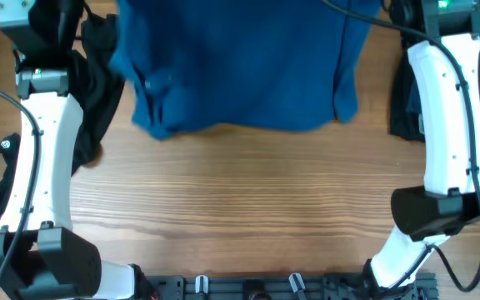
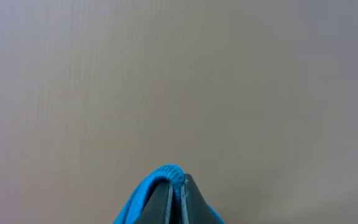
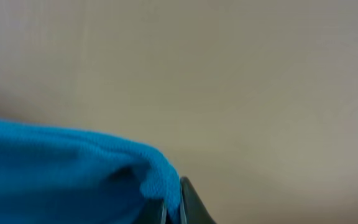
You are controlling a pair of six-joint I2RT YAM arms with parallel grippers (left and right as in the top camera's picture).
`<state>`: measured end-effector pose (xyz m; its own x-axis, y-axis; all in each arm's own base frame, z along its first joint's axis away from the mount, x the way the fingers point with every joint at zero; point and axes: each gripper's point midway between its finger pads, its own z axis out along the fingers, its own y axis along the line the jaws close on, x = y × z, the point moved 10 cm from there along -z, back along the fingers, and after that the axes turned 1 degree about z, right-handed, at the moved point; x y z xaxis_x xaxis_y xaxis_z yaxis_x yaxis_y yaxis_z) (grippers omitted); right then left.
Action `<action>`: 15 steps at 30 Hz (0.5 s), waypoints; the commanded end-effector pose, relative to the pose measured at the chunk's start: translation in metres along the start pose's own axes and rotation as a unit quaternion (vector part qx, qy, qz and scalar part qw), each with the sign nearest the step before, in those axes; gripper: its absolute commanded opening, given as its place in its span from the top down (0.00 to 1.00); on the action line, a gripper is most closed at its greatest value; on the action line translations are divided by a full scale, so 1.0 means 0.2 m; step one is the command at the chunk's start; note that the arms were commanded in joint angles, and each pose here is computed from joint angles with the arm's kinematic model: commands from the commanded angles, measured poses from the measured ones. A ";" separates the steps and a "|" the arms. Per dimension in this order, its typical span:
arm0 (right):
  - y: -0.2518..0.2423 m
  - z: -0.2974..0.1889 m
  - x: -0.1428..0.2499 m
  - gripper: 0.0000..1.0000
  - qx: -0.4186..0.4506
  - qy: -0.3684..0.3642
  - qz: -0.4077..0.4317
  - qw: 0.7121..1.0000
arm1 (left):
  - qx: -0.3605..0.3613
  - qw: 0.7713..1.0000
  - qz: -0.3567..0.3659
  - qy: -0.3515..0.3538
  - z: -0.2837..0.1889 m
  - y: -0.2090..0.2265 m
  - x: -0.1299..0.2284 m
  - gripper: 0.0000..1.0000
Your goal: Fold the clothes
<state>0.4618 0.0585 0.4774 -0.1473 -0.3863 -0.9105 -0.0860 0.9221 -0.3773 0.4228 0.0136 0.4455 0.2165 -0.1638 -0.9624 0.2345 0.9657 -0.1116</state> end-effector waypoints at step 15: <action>-0.20 0.03 0.11 0.96 -0.012 0.021 0.004 1.000 | -0.010 0.995 0.026 0.095 0.05 -0.02 -0.17 0.96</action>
<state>0.4598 0.0229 0.4837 -0.1395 -0.4213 -0.8961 -0.1195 0.9055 -0.4072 0.4018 0.0076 0.5125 0.1505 -0.1376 -0.9790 0.2517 0.9630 -0.0967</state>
